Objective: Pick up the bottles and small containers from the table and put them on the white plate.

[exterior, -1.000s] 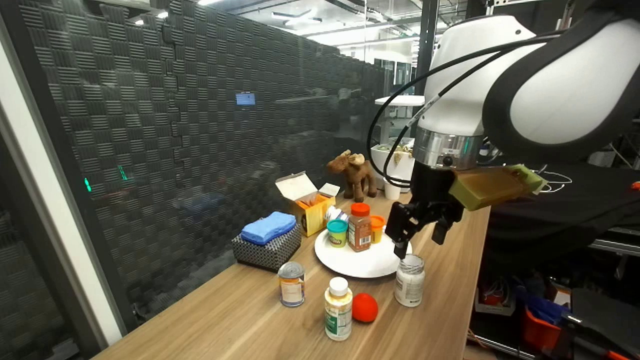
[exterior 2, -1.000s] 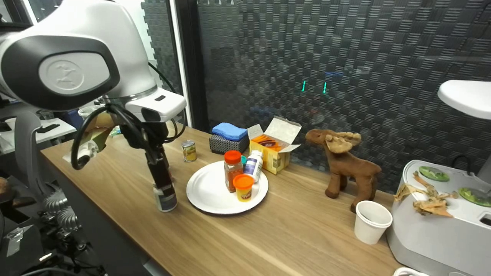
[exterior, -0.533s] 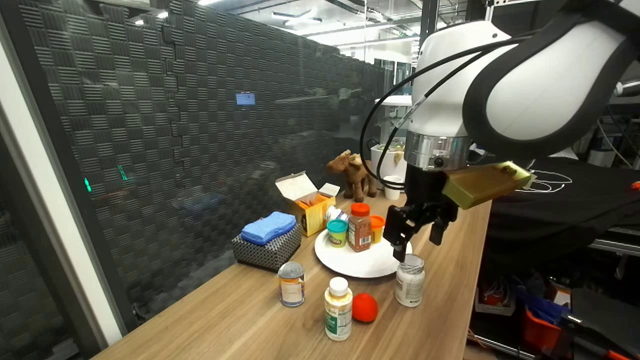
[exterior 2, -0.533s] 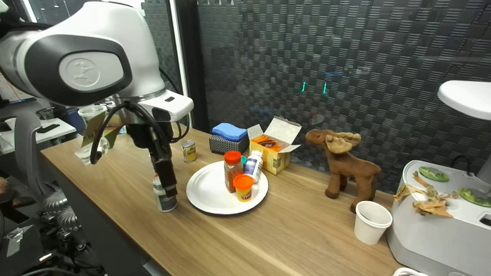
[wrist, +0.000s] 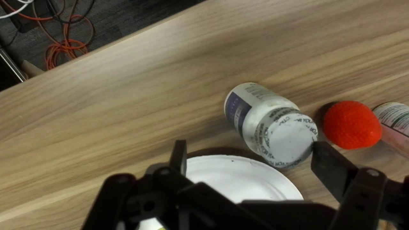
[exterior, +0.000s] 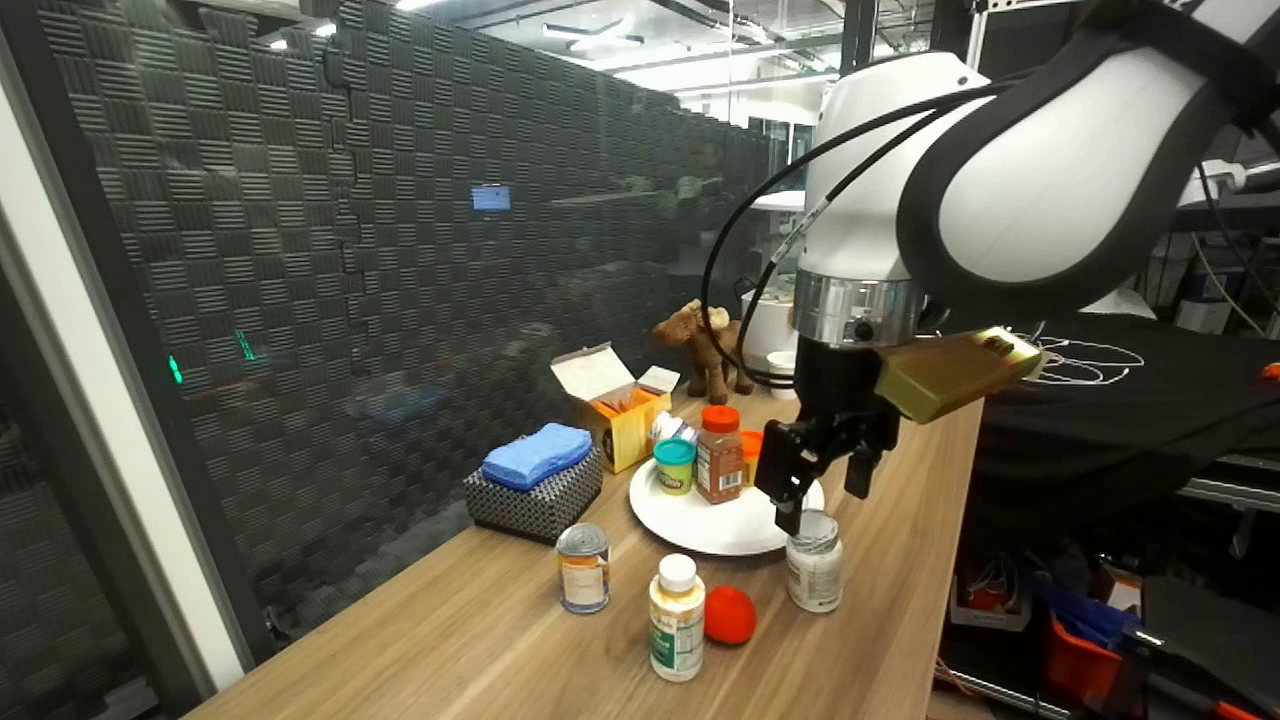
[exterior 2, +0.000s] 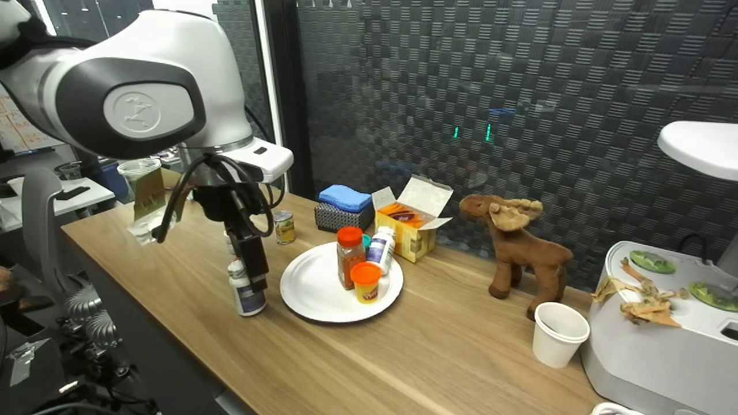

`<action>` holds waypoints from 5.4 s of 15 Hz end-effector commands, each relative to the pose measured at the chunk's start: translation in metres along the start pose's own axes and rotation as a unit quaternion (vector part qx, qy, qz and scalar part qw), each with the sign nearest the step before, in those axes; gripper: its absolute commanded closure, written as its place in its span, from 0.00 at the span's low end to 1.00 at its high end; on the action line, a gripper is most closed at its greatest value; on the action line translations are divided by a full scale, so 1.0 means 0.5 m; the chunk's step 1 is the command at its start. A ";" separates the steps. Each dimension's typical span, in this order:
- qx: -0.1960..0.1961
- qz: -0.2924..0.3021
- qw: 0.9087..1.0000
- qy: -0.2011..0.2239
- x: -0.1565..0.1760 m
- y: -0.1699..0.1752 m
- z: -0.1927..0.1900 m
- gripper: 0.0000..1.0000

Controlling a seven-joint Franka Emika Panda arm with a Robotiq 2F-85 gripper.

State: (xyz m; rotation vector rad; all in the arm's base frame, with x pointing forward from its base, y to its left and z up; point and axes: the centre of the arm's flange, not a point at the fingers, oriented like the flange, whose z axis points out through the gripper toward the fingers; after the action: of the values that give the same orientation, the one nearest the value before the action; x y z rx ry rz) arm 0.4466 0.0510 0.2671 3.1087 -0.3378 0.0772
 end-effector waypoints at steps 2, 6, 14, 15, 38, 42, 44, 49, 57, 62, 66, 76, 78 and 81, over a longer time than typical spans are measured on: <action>0.011 -0.018 1.000 0.020 -0.002 -0.027 -0.009 0.00; 0.014 -0.022 0.999 0.032 -0.008 -0.032 -0.013 0.00; 0.007 -0.010 1.000 0.020 -0.014 -0.027 0.006 0.34; 0.007 -0.009 1.000 0.021 -0.016 -0.026 0.005 0.42; -0.017 0.053 0.995 0.080 0.143 0.048 -0.100 0.79; -0.023 0.026 0.997 0.067 0.182 0.088 -0.092 0.79; -0.023 0.008 0.998 0.052 0.195 0.110 -0.086 0.79; -0.009 -0.028 0.999 0.023 0.208 0.149 -0.073 0.79; 0.035 -0.058 0.998 0.015 0.218 0.173 -0.055 0.79; 0.033 -0.061 0.998 0.010 0.226 0.161 -0.019 0.79; 0.029 -0.062 0.997 0.019 0.231 0.146 -0.017 0.79; 0.016 -0.073 0.997 0.028 0.219 0.138 0.003 0.16; 0.022 -0.072 0.996 0.051 0.196 0.134 -0.019 0.00; 0.017 -0.071 0.993 0.096 0.164 0.116 -0.052 0.00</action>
State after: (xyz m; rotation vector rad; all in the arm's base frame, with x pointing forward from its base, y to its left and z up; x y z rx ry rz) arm 0.5364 -0.0385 0.2742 3.1471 -0.1050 0.2324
